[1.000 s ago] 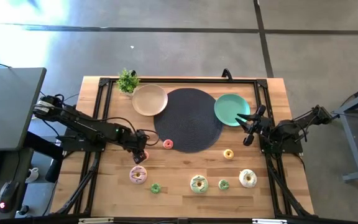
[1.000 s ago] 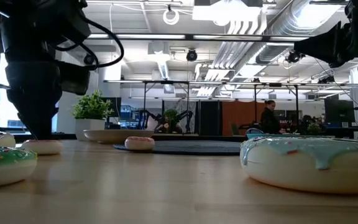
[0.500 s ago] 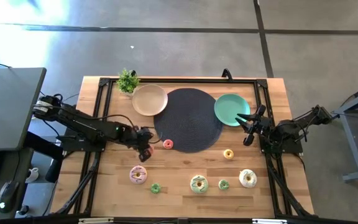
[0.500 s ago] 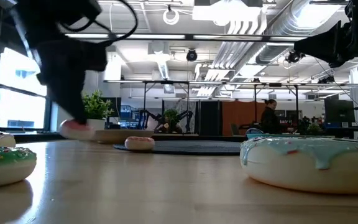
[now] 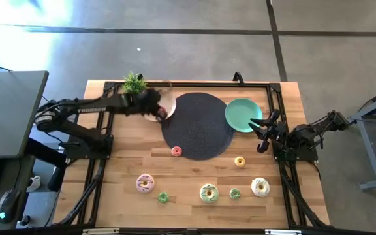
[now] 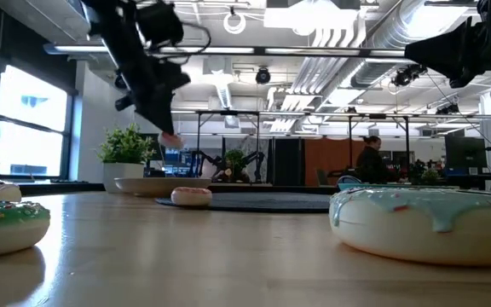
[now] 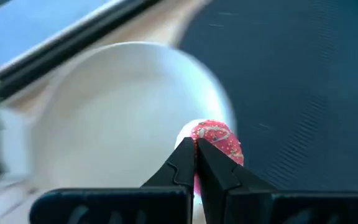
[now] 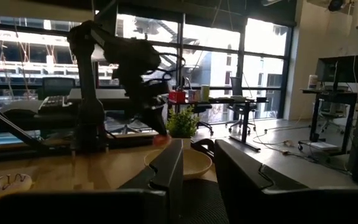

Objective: Pick & Place donuts
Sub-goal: Put the left small pink donut on the white plate

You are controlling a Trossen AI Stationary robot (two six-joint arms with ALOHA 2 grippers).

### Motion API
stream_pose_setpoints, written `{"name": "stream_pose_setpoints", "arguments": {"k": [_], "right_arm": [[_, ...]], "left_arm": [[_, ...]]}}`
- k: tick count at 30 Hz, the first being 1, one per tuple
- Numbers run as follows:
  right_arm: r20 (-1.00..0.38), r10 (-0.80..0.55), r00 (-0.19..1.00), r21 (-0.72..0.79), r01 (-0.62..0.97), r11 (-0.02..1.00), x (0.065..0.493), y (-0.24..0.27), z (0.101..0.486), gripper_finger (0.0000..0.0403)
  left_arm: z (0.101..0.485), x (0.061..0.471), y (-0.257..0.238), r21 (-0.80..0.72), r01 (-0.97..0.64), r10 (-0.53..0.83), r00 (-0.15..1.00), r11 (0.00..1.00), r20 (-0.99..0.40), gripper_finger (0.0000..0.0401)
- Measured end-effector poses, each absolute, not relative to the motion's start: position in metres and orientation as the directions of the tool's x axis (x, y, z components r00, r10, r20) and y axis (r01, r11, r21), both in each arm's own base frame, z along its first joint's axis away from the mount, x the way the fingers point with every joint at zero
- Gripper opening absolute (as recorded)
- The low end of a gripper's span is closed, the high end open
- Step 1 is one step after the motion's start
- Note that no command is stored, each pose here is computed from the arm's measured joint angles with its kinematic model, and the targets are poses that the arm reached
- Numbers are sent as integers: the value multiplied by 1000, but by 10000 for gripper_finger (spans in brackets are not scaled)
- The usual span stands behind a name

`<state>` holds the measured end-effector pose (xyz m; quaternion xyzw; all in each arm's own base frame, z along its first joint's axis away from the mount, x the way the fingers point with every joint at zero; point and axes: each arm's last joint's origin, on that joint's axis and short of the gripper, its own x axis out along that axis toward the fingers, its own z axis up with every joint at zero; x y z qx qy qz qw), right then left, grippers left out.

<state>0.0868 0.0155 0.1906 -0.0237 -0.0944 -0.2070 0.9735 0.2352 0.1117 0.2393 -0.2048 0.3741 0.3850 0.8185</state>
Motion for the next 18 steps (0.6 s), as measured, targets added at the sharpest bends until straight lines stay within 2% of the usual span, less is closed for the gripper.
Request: {"name": "stream_pose_setpoints", "arguments": {"k": [4, 11, 14, 18], "right_arm": [[192, -399, 897, -8, 408, 913, 87, 16, 190, 87], [189, -398, 898, -11, 407, 913, 87, 16, 190, 87], [189, -398, 898, -15, 408, 913, 87, 16, 190, 87], [188, -391, 901, -10, 400, 917, 87, 16, 190, 87]], "left_arm": [[221, 229, 139, -44, -831, 446, 341, 554, -827, 2], [188, 240, 158, -25, -826, 392, 293, 562, -872, 6], [184, 244, 159, -13, -808, 394, 302, 589, -868, 25], [183, 246, 161, -24, -793, 386, 323, 608, -864, 73]]}}
